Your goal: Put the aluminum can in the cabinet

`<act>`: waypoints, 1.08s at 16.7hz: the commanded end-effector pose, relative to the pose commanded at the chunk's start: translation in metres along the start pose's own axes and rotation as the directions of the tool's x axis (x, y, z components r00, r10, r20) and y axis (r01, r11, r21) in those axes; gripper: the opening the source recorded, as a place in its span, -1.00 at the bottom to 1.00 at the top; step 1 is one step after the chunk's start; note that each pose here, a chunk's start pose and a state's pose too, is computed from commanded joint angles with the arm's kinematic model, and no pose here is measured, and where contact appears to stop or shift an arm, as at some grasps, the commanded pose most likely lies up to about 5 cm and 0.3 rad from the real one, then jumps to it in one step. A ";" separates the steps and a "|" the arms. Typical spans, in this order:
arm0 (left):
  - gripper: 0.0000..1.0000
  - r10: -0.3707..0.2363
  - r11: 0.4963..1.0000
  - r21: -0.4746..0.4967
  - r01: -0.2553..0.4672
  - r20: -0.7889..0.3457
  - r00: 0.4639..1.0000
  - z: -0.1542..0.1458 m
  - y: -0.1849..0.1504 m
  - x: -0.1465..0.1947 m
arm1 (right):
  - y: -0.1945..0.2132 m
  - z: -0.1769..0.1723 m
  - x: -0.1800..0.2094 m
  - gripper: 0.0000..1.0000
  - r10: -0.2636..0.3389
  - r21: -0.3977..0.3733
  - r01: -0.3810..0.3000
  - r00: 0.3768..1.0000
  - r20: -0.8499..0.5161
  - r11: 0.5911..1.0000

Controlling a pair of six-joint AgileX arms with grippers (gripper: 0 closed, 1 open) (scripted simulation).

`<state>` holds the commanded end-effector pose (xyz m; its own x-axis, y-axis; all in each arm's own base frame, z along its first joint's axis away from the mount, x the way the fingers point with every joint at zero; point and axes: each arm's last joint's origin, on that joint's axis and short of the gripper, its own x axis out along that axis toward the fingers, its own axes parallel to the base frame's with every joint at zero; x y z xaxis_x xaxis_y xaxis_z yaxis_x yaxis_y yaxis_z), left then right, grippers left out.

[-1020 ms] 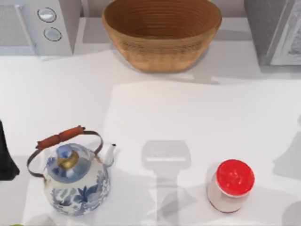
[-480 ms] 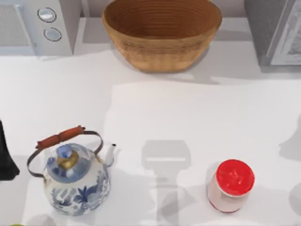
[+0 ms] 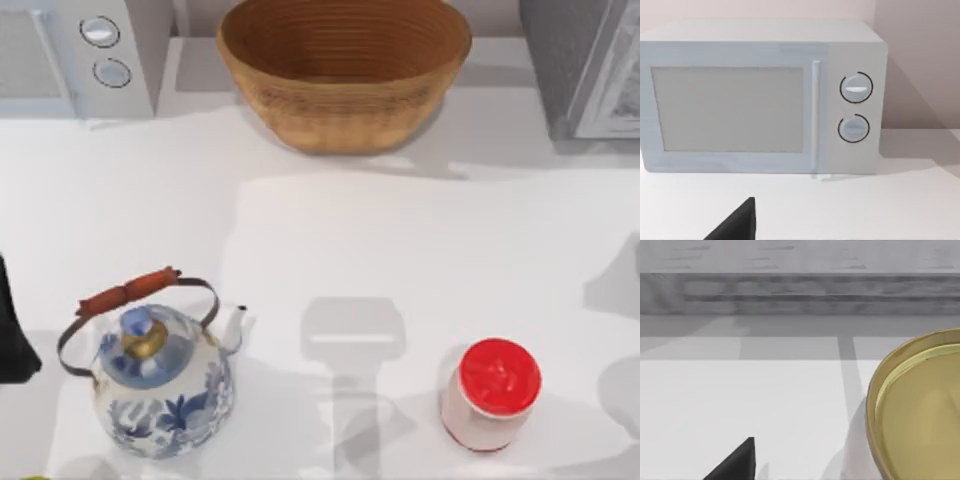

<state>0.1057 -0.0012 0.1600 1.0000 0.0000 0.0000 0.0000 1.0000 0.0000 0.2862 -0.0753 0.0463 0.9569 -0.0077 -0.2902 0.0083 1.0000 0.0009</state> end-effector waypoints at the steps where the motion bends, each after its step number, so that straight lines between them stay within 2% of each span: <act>1: 1.00 0.000 1.000 0.000 0.000 0.000 1.000 0.000 0.000 0.000 | 0.000 0.000 0.000 1.00 0.000 0.000 0.000 1.000 0.000 1.000; 14: 1.00 0.000 1.000 0.000 0.000 0.000 1.000 0.000 0.000 0.000 | 0.000 0.000 0.000 -0.96 0.000 0.000 0.000 1.000 0.000 1.000; 18: 1.00 0.000 1.000 0.000 0.000 0.000 1.000 0.000 0.000 0.000 | 0.000 0.000 0.000 -1.00 0.000 0.000 0.000 1.000 0.000 1.000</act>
<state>0.1057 -0.0012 0.1600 1.0000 0.0000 0.0000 0.0000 1.0000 0.0000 0.2862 -0.0753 0.0463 0.9569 -0.0077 -0.2902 0.0083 1.0000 0.0009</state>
